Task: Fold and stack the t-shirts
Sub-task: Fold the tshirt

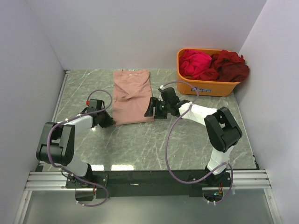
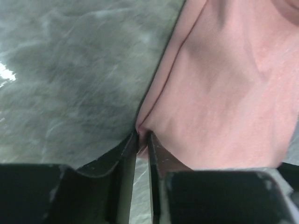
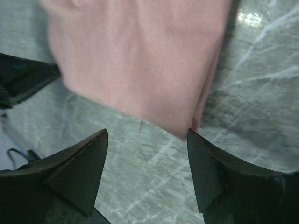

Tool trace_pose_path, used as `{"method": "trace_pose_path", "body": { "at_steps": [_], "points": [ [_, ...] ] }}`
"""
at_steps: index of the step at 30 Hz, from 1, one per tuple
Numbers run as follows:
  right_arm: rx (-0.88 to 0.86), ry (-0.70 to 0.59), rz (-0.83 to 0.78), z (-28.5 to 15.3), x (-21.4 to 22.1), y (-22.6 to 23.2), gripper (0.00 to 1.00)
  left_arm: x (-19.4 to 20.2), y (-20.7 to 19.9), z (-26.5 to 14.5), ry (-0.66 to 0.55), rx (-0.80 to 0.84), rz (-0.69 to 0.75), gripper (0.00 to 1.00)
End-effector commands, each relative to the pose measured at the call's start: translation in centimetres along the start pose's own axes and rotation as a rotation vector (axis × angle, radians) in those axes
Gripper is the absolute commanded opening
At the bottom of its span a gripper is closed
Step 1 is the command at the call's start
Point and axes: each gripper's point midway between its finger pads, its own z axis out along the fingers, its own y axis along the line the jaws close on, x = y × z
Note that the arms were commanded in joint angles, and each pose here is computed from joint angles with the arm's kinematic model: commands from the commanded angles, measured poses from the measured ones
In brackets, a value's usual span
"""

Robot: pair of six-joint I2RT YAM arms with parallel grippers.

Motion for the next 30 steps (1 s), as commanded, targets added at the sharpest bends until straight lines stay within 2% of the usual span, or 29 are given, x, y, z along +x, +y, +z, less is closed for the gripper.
{"method": "trace_pose_path", "body": {
  "at_steps": [1,3,4,8,12,15,19,27,30],
  "points": [
    [0.087,-0.004,-0.042,0.6,-0.7,-1.0,0.75,0.4,0.4,0.9,0.035,-0.02,0.024,0.22],
    [0.122,-0.008,-0.05,0.7,-0.6,-1.8,0.75,0.3,0.3,1.2,0.039,-0.022,0.034,0.13],
    [0.131,-0.004,-0.05,0.9,-0.4,-2.1,0.74,0.3,0.5,1.3,0.037,-0.032,0.032,0.01],
    [0.164,0.025,-0.045,2.1,0.0,-2.8,0.73,0.5,1.1,1.4,0.027,-0.044,0.031,0.01],
    [0.182,0.036,-0.073,2.1,1.2,-2.4,0.66,1.2,1.3,1.1,0.043,-0.035,0.017,0.01],
    [0.223,0.013,-0.075,1.3,1.9,-2.3,0.56,2.1,1.6,0.5,0.053,-0.029,0.017,0.01],
    [0.259,0.036,-0.054,0.6,4.6,-3.3,0.26,3.8,3.1,-0.6,0.056,-0.087,0.017,0.01],
    [0.279,0.043,-0.086,-2.7,9.6,-4.2,0.03,6.8,4.8,-5.4,0.019,-0.095,0.004,0.01],
    [0.241,0.044,-0.101,-4.5,11.2,-3.6,0.01,8.3,4.8,-7.2,0.02,-0.058,-0.005,0.01]
  ]
}}
